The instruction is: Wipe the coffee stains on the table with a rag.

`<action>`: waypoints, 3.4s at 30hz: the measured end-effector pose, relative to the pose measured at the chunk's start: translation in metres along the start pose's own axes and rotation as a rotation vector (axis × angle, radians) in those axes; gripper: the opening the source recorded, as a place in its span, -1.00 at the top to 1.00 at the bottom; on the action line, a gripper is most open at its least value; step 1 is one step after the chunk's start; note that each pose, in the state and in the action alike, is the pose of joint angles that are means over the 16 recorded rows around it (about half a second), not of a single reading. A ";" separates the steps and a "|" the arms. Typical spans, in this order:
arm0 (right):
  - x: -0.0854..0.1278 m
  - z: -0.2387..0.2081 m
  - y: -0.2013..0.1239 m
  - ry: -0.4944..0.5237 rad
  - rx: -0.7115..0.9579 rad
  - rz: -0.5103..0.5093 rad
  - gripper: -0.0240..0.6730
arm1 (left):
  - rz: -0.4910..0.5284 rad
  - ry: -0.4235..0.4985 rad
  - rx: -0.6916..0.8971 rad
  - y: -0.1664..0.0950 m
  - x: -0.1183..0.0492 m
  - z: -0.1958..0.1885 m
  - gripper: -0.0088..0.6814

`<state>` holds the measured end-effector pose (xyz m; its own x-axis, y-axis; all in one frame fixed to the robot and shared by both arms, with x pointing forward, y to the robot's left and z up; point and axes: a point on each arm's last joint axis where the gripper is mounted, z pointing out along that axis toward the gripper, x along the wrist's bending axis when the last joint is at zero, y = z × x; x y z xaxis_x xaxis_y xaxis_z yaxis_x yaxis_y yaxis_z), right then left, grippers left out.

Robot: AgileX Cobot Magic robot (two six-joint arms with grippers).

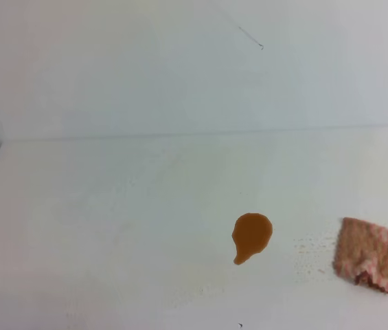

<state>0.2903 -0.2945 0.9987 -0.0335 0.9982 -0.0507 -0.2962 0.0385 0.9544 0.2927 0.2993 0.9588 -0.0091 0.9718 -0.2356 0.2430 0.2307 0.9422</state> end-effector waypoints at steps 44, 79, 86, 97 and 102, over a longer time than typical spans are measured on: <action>-0.014 0.031 0.084 -0.084 0.357 -0.031 0.93 | 0.000 0.000 0.002 -0.001 0.000 0.000 0.98; 0.038 0.222 -0.126 0.407 1.308 -0.081 -0.39 | 0.000 0.000 0.000 0.000 0.000 0.000 0.98; 0.042 0.232 -0.158 0.434 1.382 -0.089 -0.14 | 0.000 0.000 0.000 0.000 0.000 0.000 0.98; 0.056 0.234 -0.180 0.514 1.405 -0.153 0.76 | 0.000 0.000 0.000 0.000 0.000 0.000 0.98; 0.063 0.242 -0.181 0.508 1.356 -0.169 0.94 | 0.000 0.000 0.000 0.000 0.000 0.000 0.98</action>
<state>0.5728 -0.2271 0.8944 -0.5021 0.8647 -0.0105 0.7692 0.4521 0.4516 0.2927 0.2993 0.9588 -0.0091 0.9718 -0.2356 0.2430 0.2307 0.9422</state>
